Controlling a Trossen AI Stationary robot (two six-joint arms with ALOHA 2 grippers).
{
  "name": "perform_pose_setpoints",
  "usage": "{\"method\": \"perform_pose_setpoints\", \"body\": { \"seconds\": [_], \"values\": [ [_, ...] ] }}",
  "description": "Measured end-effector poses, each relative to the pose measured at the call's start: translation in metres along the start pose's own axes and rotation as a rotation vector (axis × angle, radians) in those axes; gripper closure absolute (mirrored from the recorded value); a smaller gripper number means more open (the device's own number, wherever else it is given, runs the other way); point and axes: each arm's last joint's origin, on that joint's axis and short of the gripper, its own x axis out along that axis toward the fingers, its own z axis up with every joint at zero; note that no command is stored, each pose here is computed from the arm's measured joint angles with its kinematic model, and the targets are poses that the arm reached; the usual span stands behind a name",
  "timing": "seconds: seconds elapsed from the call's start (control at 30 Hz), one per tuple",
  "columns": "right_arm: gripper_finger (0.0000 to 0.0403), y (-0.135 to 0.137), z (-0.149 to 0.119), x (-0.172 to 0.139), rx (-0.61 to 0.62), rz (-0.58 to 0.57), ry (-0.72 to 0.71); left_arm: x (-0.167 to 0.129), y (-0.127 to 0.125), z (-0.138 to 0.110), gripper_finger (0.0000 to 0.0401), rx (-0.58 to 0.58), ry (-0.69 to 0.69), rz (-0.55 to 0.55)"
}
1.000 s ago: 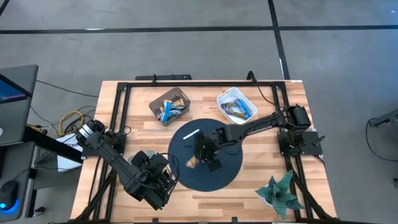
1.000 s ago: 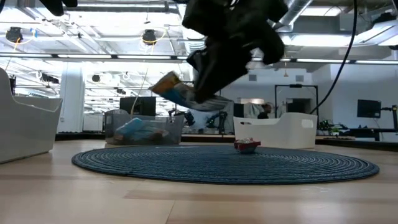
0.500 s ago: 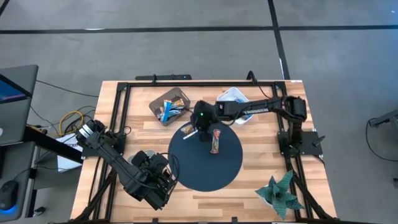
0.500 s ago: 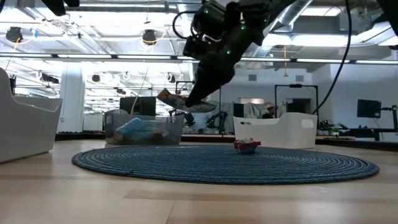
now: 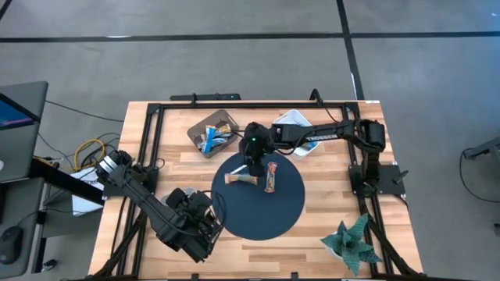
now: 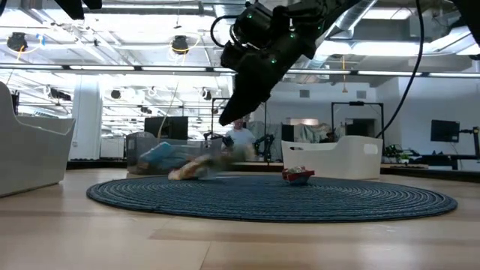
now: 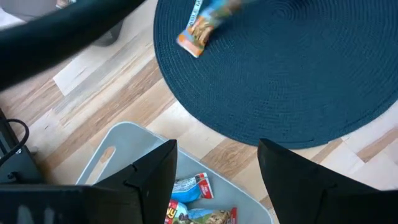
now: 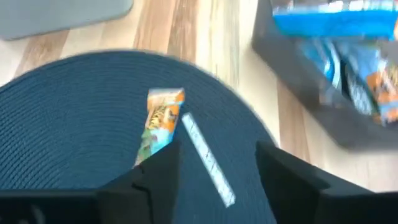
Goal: Pick and place Granola Bars by type
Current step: Put the yellow granola bar into the black bin
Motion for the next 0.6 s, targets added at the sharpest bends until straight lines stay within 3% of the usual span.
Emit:
{"method": "perform_pose_setpoints", "body": {
  "seconds": [0.13,0.23,0.6],
  "values": [
    [0.0178,0.004,0.003,-0.019,0.011,0.012,0.012,0.008,0.001,0.014,0.0182,-0.041,0.006,0.024],
    [0.0175,0.008,0.008,-0.042,0.01,0.039,0.001,0.019,0.001,0.03,0.0182,-0.008,0.013,0.043],
    [0.0201,0.039,0.015,-0.172,-0.014,0.07,-0.104,0.079,-0.001,0.107,0.0182,0.447,0.049,-0.093]
  ]
}}
